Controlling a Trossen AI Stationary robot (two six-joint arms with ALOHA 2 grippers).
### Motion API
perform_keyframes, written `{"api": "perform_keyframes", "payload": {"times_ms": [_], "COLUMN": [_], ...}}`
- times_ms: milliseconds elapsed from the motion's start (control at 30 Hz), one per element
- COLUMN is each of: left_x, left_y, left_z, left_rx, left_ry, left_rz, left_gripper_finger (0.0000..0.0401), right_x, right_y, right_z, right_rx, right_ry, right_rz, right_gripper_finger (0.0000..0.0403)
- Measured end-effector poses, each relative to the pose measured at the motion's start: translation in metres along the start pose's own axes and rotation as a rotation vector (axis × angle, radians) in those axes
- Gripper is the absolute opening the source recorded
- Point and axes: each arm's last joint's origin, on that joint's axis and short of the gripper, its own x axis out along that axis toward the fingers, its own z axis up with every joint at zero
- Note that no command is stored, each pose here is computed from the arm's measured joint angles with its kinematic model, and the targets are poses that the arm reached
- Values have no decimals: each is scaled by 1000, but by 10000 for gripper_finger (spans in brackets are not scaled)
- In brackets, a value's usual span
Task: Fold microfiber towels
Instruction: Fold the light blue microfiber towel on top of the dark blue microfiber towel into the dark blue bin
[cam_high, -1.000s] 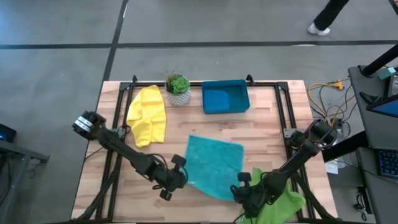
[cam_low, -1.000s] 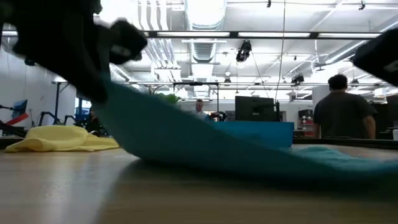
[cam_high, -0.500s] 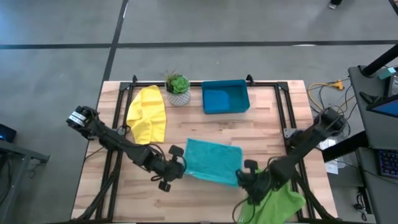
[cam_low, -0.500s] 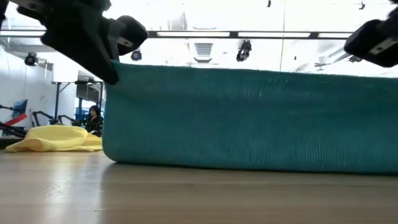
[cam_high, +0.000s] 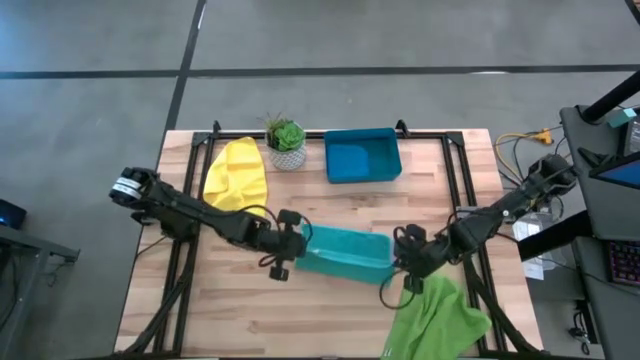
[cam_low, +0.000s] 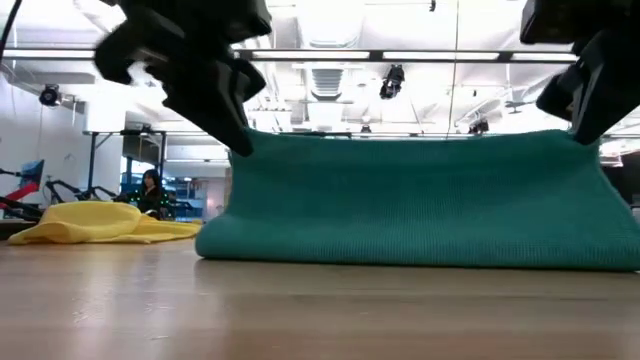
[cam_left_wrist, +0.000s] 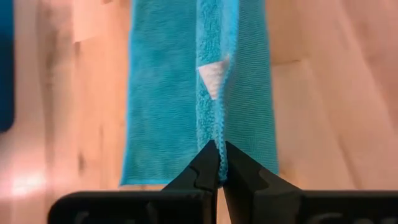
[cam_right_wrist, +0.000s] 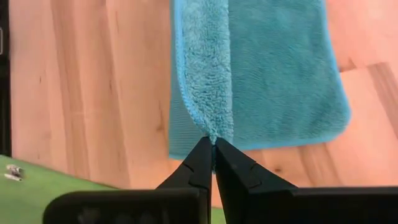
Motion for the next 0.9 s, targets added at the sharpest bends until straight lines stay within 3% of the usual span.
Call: {"api": "perform_keyframes", "payload": {"times_ms": [267, 600, 900], "left_x": [11, 22, 28], "left_y": [20, 23, 38], "left_z": [-8, -24, -31], "left_rx": [-61, -81, -128], "left_ry": [4, 3, -21], "left_rz": [6, -17, 19], "left_gripper_finger": [0, 0, 0], "right_x": [10, 23, 36], "right_y": [-21, -41, -52], "right_z": [5, 17, 11], "right_rx": [6, 7, 42], "right_ry": [42, 61, 123], "right_rz": [-21, -52, -67], "right_gripper_finger": [9, 9, 9]}}
